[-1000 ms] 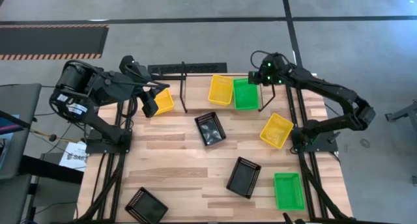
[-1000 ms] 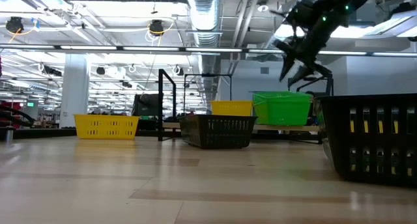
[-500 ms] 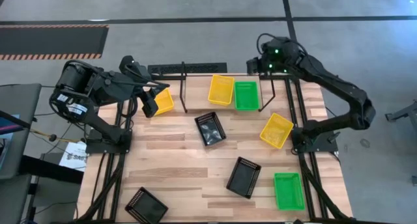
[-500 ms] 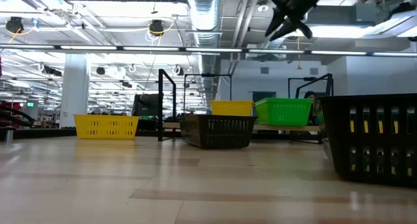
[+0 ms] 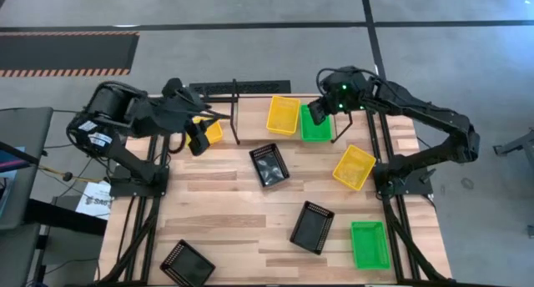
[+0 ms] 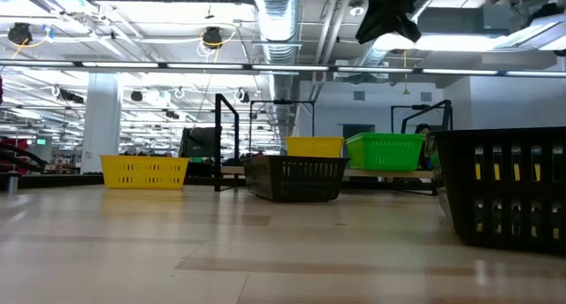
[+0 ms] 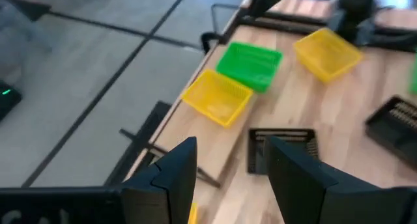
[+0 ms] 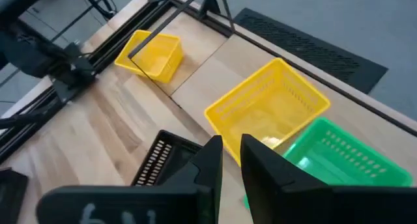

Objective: Stack baskets on shelf by color
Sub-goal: Stack the left green bin on top of the green bin on the shelf

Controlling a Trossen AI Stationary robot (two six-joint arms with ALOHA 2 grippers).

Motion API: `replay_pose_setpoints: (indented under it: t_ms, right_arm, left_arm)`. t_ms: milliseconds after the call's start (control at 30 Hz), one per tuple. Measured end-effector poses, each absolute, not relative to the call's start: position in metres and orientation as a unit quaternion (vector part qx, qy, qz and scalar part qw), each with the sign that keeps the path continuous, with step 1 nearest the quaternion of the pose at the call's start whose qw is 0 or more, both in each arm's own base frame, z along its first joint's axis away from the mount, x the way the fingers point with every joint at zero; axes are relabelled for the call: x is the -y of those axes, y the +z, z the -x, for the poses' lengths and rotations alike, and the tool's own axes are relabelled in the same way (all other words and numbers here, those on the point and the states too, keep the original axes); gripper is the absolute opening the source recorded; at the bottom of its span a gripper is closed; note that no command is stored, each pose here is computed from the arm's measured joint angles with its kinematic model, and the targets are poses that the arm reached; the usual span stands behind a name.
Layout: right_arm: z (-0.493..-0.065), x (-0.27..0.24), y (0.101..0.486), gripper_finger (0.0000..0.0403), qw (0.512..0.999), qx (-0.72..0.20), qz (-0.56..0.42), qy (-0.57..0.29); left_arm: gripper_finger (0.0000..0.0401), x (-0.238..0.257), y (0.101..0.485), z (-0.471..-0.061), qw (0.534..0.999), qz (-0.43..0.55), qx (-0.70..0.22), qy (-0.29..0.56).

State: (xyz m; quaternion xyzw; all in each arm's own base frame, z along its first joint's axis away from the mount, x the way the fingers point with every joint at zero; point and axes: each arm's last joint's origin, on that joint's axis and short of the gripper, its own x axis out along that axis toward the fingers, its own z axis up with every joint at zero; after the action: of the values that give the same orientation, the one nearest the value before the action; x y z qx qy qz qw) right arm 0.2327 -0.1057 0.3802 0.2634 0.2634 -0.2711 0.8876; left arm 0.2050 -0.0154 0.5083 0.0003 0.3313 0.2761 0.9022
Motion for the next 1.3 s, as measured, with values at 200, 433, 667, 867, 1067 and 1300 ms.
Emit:
replay_pose_setpoints:
  t_ms: [200, 433, 667, 867, 1067, 1300]
  right_arm:
    - [-0.238, 0.099, 0.389, 0.0074, 0.916, -0.237, -0.257, -0.195]
    - [-0.237, 0.079, 0.408, 0.0074, 0.949, -0.179, -0.225, -0.132]
    - [-0.226, 0.074, 0.42, 0.0074, 0.956, -0.146, -0.225, -0.116]
    - [-0.23, 0.074, 0.417, 0.0074, 0.953, -0.159, -0.246, -0.079]
    - [-0.251, 0.064, 0.399, 0.0063, 0.944, -0.217, -0.238, -0.067]
    - [-0.284, 0.065, 0.35, 0.0009, 0.907, -0.349, -0.189, -0.139]
  left_arm:
    - [0.0167, 0.007, 0.479, -0.222, 0.861, 0.002, -0.347, 0.373]
    - [0.0167, 0.008, 0.423, -0.243, 0.818, 0.019, -0.442, 0.369]
    - [0.0167, 0.013, 0.366, -0.279, 0.836, -0.014, -0.482, 0.264]
    - [0.0167, 0.014, 0.342, -0.3, 0.872, -0.02, -0.457, 0.173]
    - [0.0167, 0.003, 0.334, -0.296, 0.856, 0.011, -0.474, 0.208]
    - [0.0167, 0.0, 0.332, -0.292, 0.843, 0.023, -0.489, 0.223]
